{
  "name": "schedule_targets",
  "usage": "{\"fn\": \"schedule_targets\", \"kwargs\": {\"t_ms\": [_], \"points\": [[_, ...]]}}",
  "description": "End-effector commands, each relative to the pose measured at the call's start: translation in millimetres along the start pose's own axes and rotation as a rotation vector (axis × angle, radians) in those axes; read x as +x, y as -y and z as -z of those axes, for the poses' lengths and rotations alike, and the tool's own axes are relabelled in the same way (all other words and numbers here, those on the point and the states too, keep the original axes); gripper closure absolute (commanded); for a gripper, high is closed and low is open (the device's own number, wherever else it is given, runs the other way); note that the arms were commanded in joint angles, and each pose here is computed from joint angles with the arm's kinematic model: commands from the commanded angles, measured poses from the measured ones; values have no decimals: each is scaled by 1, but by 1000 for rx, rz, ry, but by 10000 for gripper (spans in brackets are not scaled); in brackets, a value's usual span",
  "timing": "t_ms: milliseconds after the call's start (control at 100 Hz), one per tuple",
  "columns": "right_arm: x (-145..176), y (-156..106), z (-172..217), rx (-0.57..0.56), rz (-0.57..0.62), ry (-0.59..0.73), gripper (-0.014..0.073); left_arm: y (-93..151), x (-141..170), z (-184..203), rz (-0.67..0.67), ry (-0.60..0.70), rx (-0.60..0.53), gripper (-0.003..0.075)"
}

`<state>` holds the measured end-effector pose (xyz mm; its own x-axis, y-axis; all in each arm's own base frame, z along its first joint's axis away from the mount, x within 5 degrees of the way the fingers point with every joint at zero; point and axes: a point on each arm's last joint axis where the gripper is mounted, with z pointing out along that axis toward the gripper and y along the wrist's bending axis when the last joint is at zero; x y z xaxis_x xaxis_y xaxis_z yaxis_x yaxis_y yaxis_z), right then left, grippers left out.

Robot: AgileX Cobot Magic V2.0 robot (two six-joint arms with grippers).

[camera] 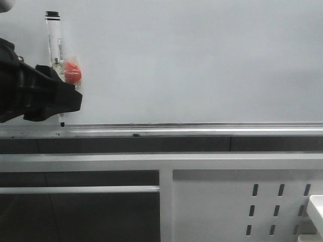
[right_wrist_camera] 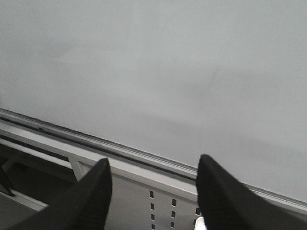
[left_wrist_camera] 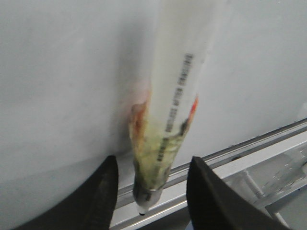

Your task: Write number 1 on whiteboard

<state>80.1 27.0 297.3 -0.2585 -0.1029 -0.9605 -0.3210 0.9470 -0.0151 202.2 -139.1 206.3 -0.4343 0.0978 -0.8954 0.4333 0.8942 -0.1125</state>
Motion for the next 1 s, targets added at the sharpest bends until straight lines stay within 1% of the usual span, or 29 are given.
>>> {"fn": "schedule_targets", "kwargs": {"t_ms": [0, 90, 120, 160, 170, 280, 350, 440, 500, 560, 600, 690, 760, 820, 840, 910, 990], "points": [[-18, 1, 2, 14, 8, 101, 236, 0, -22, 2, 12, 146, -13, 509], [-18, 1, 2, 14, 8, 101, 236, 0, -22, 2, 12, 146, -13, 637], [-18, 1, 2, 14, 8, 101, 236, 0, -22, 2, 12, 146, -13, 667], [-18, 1, 2, 14, 8, 101, 236, 0, -22, 2, 12, 146, -13, 737], [-18, 1, 2, 14, 8, 101, 236, 0, -22, 2, 12, 144, -13, 742], [-19, 1, 3, 8, -4, 103, 236, 1, -20, 3, 6, 121, -4, 740], [-23, 0, 5, -1, -9, 105, 236, 3, -21, 7, -30, 107, 21, 740], [-30, -2, 10, -24, 71, 98, 236, 11, -24, 15, -101, 115, 73, 740], [-37, -5, 14, -51, 136, 95, 236, 19, -28, 25, -179, 142, 124, 740], [-44, -10, 16, -110, 173, 77, 236, 28, -33, 36, -274, 177, 177, 740], [-48, -13, 16, -154, 178, 59, 236, 34, -35, 43, -333, 200, 214, 740], [-58, -26, 11, -293, 165, 20, 236, 47, -38, 58, -450, 222, 285, 740], [-66, -37, 4, -419, 158, 21, 236, 56, -39, 67, -553, 180, 326, 740], [-71, -46, -2, -498, 193, 32, 236, 62, -41, 74, -649, 146, 351, 740], [-72, -48, -5, -516, 213, 32, 236, 63, -40, 76, -679, 112, 350, 740], [-76, -56, -15, -564, 247, 11, 236, 68, -42, 82, -755, 66, 361, 740], [-81, -65, -29, -612, 270, -28, 236, 74, -47, 87, -809, 35, 370, 740]]}}
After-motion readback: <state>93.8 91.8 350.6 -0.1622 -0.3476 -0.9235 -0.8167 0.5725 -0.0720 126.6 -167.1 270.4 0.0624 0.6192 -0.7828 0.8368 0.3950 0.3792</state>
